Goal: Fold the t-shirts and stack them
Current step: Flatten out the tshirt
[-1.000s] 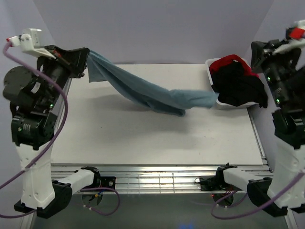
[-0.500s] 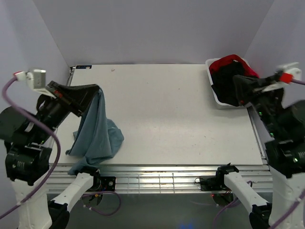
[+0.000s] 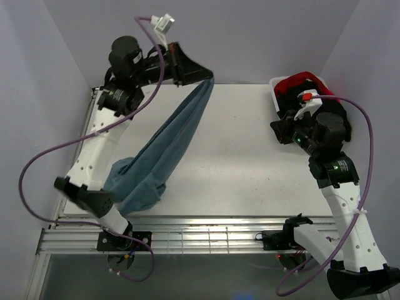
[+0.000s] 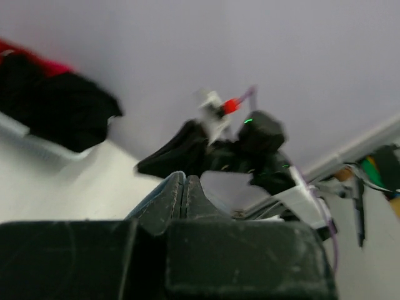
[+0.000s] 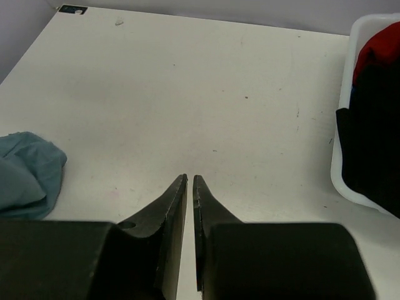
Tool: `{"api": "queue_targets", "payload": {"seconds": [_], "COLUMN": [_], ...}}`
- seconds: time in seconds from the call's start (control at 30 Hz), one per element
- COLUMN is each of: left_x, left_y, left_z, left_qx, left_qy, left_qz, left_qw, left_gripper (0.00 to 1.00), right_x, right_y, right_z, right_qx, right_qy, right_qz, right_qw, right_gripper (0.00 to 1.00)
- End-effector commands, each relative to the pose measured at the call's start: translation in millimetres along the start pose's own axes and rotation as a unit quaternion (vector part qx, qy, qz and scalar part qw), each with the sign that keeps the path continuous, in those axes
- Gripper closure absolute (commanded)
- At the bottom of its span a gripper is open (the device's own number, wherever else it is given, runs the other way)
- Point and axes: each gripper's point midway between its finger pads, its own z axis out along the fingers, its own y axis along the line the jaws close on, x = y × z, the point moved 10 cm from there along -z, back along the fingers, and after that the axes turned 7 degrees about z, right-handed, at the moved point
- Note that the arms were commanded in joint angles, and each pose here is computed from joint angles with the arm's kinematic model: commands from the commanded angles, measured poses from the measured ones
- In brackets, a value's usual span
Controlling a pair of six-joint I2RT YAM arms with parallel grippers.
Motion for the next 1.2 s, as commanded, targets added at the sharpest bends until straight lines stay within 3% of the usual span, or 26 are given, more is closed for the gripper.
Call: {"api": "queue_targets", "payload": {"seconds": [0.0,0.03,0.1,0.27,0.3,0.4,0.47,0.53,0.57,0.63,0.73,0.77,0.8,0.9,1.0,1.17], "left_x": [-59.3,-67.4,-65.8,-50.5,-53.1,-33.1,-19.7,-10.9,19.0,44.5,99.6,107.2,136.7,173.6,190.5,203.8], "left_y": [-95.9,-99.2,-91.9,-68.0,-83.0,-63.7,-55.9,-59.5,-35.8,-23.7,7.9,14.2,35.4,62.5,75.6,87.7], "left_z": [19.8,26.2,33.1,44.2,29.1,23.7,7.5,-20.7,-20.8,-36.7,-67.0,-82.8,-88.3,-108.2,-117.1,-118.3], "left_qx": [0.227,0.277,0.298,0.267,0.26,0.177,0.062,-0.035,-0.076,-0.14,-0.276,-0.342,-0.39,-0.499,-0.552,-0.578], "left_qy": [-0.052,-0.09,-0.09,-0.081,-0.099,-0.097,-0.102,-0.134,-0.106,-0.105,-0.108,-0.14,-0.119,-0.123,-0.13,-0.119], "left_qz": [0.093,0.131,0.065,0.059,0.076,0.094,0.113,0.135,0.108,0.096,0.062,0.054,0.033,0.001,-0.022,-0.027], "left_qw": [0.968,0.948,0.948,0.958,0.958,0.975,0.986,0.981,0.986,0.98,0.953,0.927,0.912,0.858,0.823,0.807], "left_gripper": [1.0,1.0,1.0,1.0,1.0,1.0,1.0,1.0,1.0,1.0,1.0,1.0,1.0,1.0,1.0,1.0], "right_x": [2.4,9.9,16.8,37.3,39.6,47.4,54.0,59.3,63.2,74.5,91.3,96.5,100.1,112.8,122.4,146.3], "right_y": [-1.4,-4.7,-6.9,-15.3,-16.6,-22.2,-25.3,-27.7,-29.8,-34.6,-39.8,-41.0,-42.2,-42.5,-37.1,-21.9], "right_z": [10.1,13.6,16.4,20.1,20.4,22.4,23.2,24.6,26.4,29.7,37.2,40.7,42.5,49.4,56.0,64.8], "right_qx": [-0.017,-0.013,-0.012,0.006,0.01,0.03,0.042,0.051,0.059,0.071,0.081,0.084,0.089,0.095,0.099,0.146], "right_qy": [-0.017,-0.008,0.0,0.019,0.021,0.033,0.043,0.05,0.055,0.071,0.095,0.107,0.114,0.145,0.173,0.22], "right_qz": [-0.001,0.002,0.001,-0.001,-0.001,-0.004,-0.001,0.006,0.009,0.017,0.028,0.033,0.034,0.037,0.036,0.011], "right_qw": [1.0,1.0,1.0,1.0,1.0,0.999,0.998,0.997,0.997,0.995,0.992,0.99,0.989,0.984,0.979,0.964], "right_gripper": [0.86,0.86,0.86,0.86,0.86,0.86,0.86,0.86,0.85,0.83,0.77,0.74,0.68,0.52,0.45,0.45]}}
